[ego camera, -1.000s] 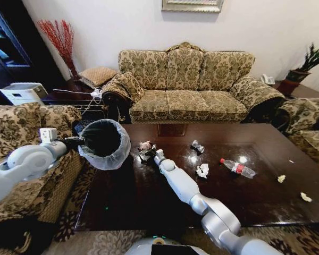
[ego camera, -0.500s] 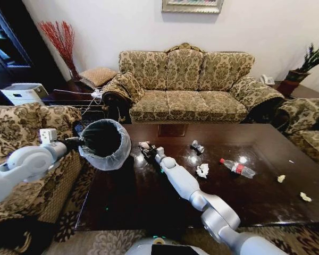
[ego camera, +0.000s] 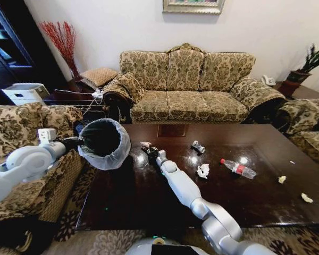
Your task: Move to the front of the table and place the trash on the table into the trash bin.
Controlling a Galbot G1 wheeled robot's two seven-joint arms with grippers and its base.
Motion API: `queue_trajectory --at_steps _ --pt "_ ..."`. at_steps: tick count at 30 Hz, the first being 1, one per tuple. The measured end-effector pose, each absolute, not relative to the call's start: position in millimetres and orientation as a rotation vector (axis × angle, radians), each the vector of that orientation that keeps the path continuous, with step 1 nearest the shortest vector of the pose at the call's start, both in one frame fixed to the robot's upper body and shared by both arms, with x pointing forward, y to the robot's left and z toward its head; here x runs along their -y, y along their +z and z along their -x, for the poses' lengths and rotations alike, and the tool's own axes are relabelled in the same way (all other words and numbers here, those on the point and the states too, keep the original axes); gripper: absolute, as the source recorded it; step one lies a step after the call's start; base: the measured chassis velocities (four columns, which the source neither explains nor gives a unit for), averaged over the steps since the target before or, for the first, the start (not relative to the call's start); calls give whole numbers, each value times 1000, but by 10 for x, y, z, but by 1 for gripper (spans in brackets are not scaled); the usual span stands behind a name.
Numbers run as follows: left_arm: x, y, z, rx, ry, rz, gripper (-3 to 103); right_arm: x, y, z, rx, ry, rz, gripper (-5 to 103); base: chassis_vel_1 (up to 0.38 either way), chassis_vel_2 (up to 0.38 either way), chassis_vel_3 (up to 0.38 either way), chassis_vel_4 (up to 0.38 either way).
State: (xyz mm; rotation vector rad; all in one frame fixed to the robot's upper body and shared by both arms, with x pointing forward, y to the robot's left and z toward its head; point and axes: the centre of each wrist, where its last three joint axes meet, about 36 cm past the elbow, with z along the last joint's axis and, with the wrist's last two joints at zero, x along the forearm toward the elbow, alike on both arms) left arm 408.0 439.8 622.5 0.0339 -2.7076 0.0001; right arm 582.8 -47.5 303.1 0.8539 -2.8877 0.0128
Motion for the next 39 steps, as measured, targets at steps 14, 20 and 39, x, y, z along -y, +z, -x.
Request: queue_trajectory --at_steps 14,20,39 --pt "-4411 6259 -4152 2675 -42 -56 0 728 4412 -4976 3232 -332 -1060 0 0 0 0 0" --pt "-4248 6341 -4182 2634 -55 -13 0 843 5069 -4253 3194 -408 -1475 0 0 0 0 0" --pt "-3733 6482 -3891 2650 -3 152 0 78 5015 -3893 3068 -132 -1646 7 0 0 0 0"
